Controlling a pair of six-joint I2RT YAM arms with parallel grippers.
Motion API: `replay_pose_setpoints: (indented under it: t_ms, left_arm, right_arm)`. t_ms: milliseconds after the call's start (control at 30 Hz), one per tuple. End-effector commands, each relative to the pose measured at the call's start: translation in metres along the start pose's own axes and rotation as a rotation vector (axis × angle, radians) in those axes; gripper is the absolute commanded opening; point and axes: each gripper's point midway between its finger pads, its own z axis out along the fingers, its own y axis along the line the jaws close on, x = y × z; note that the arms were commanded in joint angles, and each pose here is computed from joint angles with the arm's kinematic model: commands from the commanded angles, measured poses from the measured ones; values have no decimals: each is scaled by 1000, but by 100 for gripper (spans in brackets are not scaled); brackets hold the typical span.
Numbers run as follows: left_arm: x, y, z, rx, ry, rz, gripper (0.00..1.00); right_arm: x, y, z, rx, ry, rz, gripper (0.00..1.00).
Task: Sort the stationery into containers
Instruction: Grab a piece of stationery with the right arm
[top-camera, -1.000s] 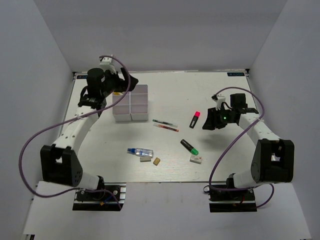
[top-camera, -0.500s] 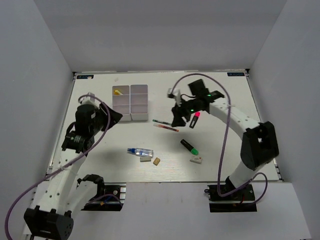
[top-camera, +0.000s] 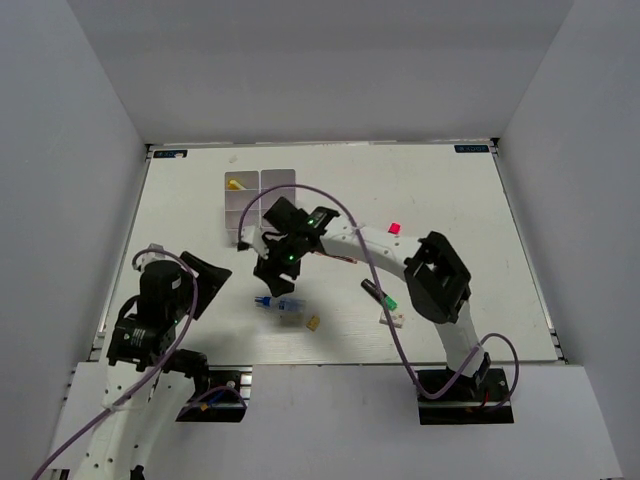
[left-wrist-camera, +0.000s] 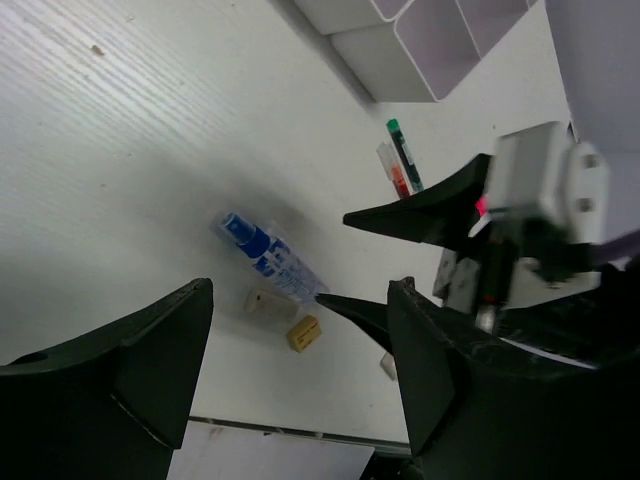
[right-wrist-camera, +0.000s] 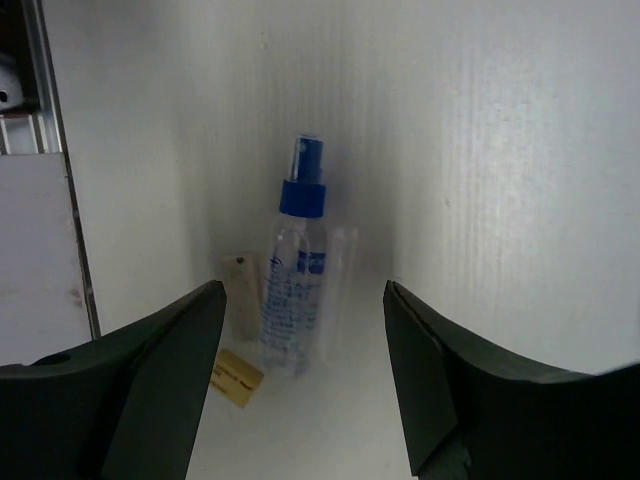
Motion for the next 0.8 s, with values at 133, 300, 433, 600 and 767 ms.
replay_pose_setpoints:
  t_ms: [133, 300, 433, 600, 767]
  left_arm:
    - [-2, 20, -30, -64, -44, -38, 80]
    - [1, 25, -36, -65, -46, -41, 80]
    - [1, 25, -38, -66, -45, -41, 80]
    - [1, 25, -38, -66, -45, -32, 80]
    - [2, 23, -34, -51, -39, -24, 79]
  right_arm:
    - [13, -6, 41, 147, 131, -9, 71]
    - [24, -8, 57, 187, 177, -28, 71]
    - [34, -13, 69, 225, 218, -43, 66]
    - [41, -13, 75, 227, 237, -53, 36]
    - [6, -8, 45, 197, 151, -82, 5]
